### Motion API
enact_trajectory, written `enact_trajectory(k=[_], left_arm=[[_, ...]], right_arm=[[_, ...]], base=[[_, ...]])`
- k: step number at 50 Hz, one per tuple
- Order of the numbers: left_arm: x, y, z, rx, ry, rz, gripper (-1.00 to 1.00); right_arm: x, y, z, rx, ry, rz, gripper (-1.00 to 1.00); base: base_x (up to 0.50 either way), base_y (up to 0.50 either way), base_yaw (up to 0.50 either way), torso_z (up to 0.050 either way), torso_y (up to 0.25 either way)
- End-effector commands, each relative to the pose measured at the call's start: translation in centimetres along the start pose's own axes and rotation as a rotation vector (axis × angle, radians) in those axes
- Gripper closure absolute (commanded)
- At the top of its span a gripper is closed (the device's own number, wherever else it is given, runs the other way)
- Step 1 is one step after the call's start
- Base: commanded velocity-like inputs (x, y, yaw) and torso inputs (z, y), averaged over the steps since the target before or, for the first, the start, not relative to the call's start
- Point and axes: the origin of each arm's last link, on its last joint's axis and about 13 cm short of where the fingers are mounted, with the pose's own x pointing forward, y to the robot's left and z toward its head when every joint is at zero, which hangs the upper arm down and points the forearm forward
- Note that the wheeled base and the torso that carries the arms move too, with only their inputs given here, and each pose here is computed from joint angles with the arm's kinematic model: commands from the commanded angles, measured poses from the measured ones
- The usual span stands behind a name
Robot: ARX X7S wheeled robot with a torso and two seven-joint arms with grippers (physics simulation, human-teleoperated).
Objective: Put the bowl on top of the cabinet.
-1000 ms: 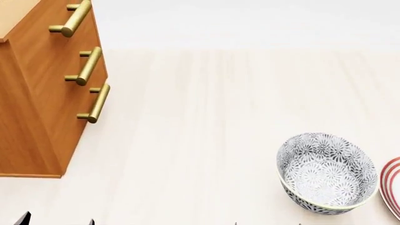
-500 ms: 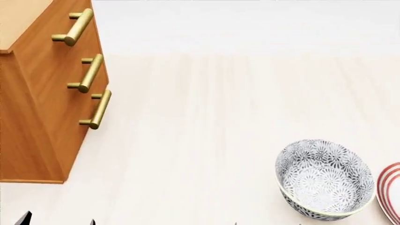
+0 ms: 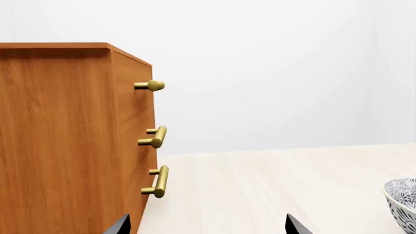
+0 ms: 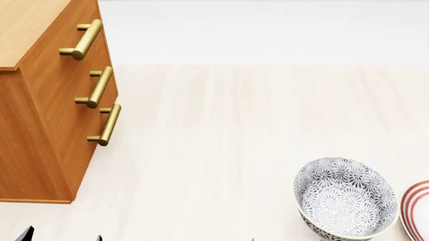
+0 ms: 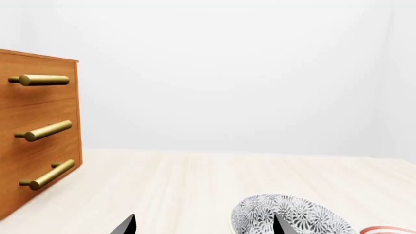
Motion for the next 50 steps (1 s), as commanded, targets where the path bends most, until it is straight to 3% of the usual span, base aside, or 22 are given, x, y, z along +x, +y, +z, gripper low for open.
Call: enact_trajectory(k=[1, 8, 50], left_arm=[[0.06, 0.00, -0.02, 0.000, 0.001, 0.001, -1.00], [0.16, -0.02, -0.07, -0.009, 0.013, 0.001, -1.00], [-0.11, -0.03, -0.01, -0.007, -0.022, -0.009, -1.00]], right_arm=[[0.07, 0.05, -0.06, -0.001, 0.003, 0.001, -1.00], [0.09, 0.03, -0.04, -0.001, 0.001, 0.000, -1.00], [0.04, 0.05, -0.05, -0.012, -0.002, -0.003, -1.00]], base=[[0.00, 0.00, 0.00, 0.042, 0.000], [0.00, 0.00, 0.00, 0.037, 0.000], [0.09, 0.00, 0.00, 0.000, 0.000]])
